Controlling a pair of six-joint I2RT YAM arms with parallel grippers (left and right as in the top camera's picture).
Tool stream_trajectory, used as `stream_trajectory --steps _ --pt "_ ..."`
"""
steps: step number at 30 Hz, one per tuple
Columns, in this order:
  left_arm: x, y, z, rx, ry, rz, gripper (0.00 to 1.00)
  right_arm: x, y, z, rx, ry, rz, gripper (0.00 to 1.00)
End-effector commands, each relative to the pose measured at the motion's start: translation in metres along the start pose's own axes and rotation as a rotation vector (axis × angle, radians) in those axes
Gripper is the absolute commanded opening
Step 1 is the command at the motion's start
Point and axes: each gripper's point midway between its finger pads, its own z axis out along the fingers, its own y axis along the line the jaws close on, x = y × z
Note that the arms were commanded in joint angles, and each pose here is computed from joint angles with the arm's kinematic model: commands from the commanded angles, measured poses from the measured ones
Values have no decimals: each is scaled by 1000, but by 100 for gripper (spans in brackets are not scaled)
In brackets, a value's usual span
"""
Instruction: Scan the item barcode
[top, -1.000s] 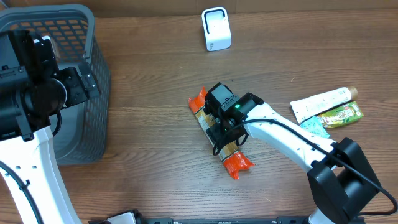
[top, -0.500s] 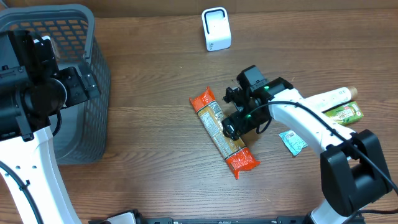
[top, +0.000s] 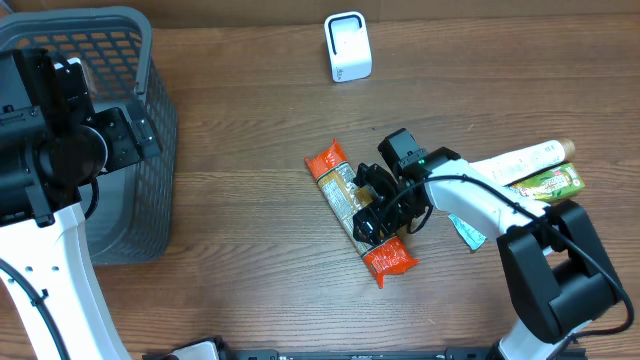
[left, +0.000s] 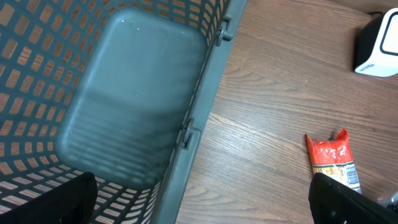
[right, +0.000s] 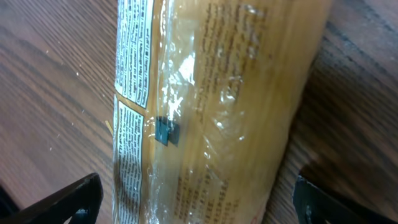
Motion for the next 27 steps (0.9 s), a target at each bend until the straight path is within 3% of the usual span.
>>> stream_trajectory --steps 1,4,9,15,18,27 --pt "-1 -1 2 5 1 -7 100 37 -1 26 -31 103 79 84" --pt "-1 -1 2 5 1 -7 100 43 3 29 -60 110 94 66" --pt "-1 -1 2 5 1 -7 100 47 10 34 -89 113 108 58" --pt "-1 -1 2 5 1 -7 100 43 22 40 -84 112 188 19" --pt "-1 -1 2 5 1 -7 100 44 21 40 -82 116 233 5" --pt "-1 -1 2 5 1 -7 100 12 19 4 -143 64 318 4"
